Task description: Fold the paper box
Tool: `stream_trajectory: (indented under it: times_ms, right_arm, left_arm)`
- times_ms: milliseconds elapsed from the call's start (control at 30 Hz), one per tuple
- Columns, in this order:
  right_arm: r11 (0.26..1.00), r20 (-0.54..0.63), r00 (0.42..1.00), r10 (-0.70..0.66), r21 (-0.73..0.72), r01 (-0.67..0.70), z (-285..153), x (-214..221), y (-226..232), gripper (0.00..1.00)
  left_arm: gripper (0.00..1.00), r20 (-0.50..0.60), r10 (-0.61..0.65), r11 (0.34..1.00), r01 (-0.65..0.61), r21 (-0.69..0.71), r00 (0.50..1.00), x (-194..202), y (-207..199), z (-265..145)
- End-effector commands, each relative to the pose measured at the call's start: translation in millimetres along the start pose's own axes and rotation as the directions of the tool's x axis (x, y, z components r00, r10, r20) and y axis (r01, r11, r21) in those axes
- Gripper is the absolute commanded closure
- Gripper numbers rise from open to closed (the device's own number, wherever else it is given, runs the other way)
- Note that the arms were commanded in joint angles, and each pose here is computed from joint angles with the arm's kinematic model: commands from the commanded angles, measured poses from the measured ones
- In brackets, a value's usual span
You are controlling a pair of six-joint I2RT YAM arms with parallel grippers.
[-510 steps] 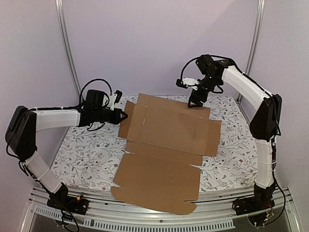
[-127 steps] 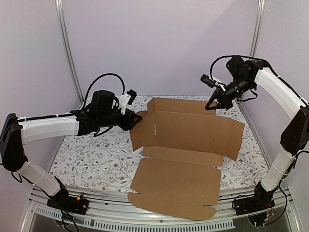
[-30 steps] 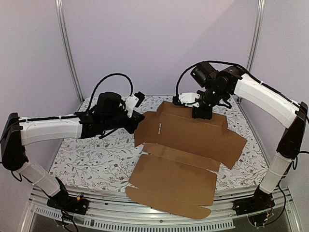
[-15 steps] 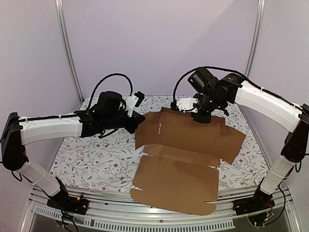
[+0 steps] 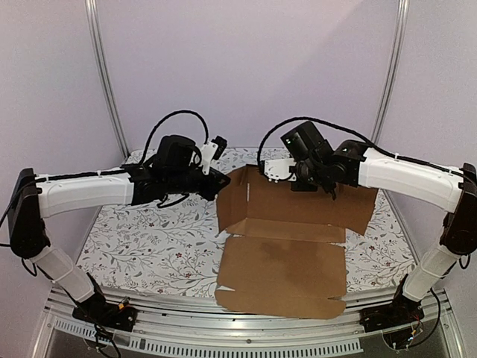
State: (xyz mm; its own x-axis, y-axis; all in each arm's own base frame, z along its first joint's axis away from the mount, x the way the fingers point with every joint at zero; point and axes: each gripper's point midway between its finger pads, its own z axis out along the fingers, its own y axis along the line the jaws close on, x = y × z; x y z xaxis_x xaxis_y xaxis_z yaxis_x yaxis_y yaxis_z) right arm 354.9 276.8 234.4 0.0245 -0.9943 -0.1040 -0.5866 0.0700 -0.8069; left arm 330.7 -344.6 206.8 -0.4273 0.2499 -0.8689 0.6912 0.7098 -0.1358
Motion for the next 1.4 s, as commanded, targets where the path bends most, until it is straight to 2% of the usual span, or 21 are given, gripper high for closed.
stream_trajectory:
  times_ms: [0,100,200,267,367,433,500,567,633,733,900,1000,1233,1367]
  right_arm:
    - [0.998,0.045,0.998,0.036,0.059,-0.038,-12,-7,-20,1.00]
    - [0.994,0.089,0.991,0.102,-0.041,-0.099,-22,-4,-22,1.00]
    - [0.973,0.138,0.973,0.184,-0.169,-0.160,-33,3,-23,1.00]
    - [0.957,0.149,0.962,0.229,-0.213,-0.195,-35,13,-26,1.00]
    - [0.924,0.203,0.927,0.316,-0.287,-0.252,-47,23,-34,1.00]
    - [0.887,0.230,0.890,0.393,-0.349,-0.301,-56,28,-42,1.00]
    - [0.835,0.251,0.844,0.474,-0.431,-0.341,-65,30,-49,1.00]
    - [0.779,0.249,0.801,0.545,-0.504,-0.374,-71,30,-54,1.00]
    - [0.730,0.242,0.764,0.599,-0.558,-0.395,-79,28,-63,1.00]
    - [0.662,0.200,0.728,0.655,-0.617,-0.426,-76,27,-64,1.00]
    - [0.621,0.157,0.703,0.694,-0.625,-0.473,-72,29,-67,1.00]
    - [0.584,0.136,0.684,0.717,-0.652,-0.483,-73,28,-66,1.00]
    - [0.465,0.114,0.600,0.792,-0.750,-0.470,-83,22,-70,1.00]
    - [0.400,0.106,0.565,0.818,-0.811,-0.427,-96,19,-71,1.00]
  left_arm:
    - [0.83,0.039,0.023,0.999,-0.025,0.045,0.999,-23,-15,-13]
    - [0.61,0.049,0.087,0.996,-0.086,-0.032,0.995,-32,-2,-35]
    - [0.44,0.091,0.119,0.981,-0.103,-0.166,0.989,-35,25,-69]
    - [0.37,0.143,0.092,0.967,-0.054,-0.247,0.985,-30,47,-93]
    - [0.31,0.247,-0.007,0.938,0.092,-0.333,0.969,-10,84,-121]
    - [0.29,0.297,-0.076,0.916,0.185,-0.357,0.952,3,101,-131]
    - [0.29,0.301,-0.150,0.897,0.258,-0.359,0.942,18,111,-129]
    - [0.29,0.282,-0.208,0.914,0.289,-0.285,0.937,28,103,-114]
    - [0.30,0.280,-0.239,0.948,0.286,-0.140,0.930,28,81,-100]
    - [0.29,0.320,-0.284,0.957,0.286,0.041,0.904,19,56,-95]
    - [0.28,0.346,-0.269,0.960,0.223,0.169,0.899,-1,34,-99]
    - [0.27,0.322,-0.226,0.971,0.188,0.146,0.919,-10,32,-101]
    - [0.30,0.221,-0.160,0.985,0.172,-0.034,0.962,-13,58,-87]
    - [0.29,0.294,-0.123,0.983,0.157,-0.097,0.948,-19,70,-90]
